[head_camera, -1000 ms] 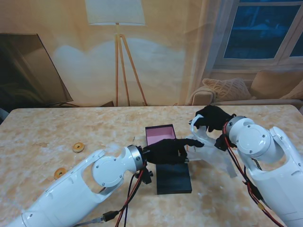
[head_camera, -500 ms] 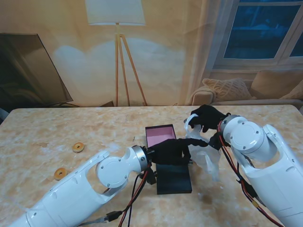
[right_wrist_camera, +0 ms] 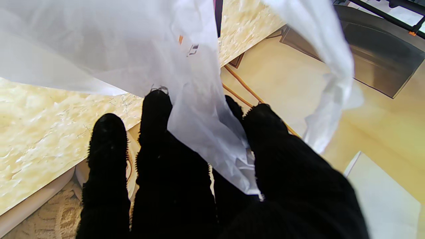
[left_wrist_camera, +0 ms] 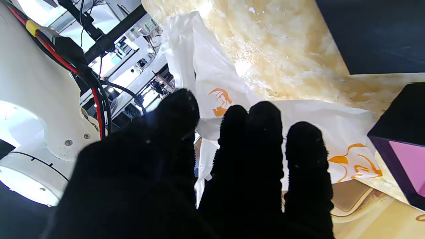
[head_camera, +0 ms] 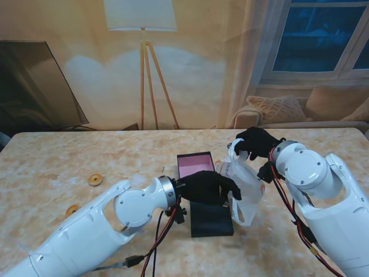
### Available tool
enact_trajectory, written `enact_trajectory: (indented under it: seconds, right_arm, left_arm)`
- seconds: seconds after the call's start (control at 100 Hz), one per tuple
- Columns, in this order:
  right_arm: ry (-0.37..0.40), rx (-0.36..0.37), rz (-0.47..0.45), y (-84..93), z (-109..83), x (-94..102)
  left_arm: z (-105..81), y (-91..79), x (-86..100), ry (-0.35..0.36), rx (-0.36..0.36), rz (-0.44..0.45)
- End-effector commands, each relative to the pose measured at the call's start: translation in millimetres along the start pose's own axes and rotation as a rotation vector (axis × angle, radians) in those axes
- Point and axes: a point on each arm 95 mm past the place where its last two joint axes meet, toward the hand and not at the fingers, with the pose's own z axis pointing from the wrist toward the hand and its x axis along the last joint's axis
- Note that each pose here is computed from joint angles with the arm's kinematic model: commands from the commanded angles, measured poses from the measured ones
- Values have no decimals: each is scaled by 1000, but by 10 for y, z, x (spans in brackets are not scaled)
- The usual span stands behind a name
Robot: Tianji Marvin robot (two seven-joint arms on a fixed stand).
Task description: Pack mini donuts into a plastic bag, tie the opening and put the bag into the gift box
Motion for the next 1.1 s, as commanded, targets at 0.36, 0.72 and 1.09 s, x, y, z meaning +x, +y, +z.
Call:
enact_trajectory:
  seconds: [0.36, 0.72, 1.09]
  right_arm:
    - [41, 31, -1, -40, -129, -43]
    - [195, 110, -91, 10, -269, -220]
    - [343, 177, -292, 1, -417, -323]
  left_arm:
    - [-41, -24, -101, -83, 27, 11]
    - [-153, -192, -125, -157, 87, 143]
    - [-151, -363, -271, -280, 177, 121]
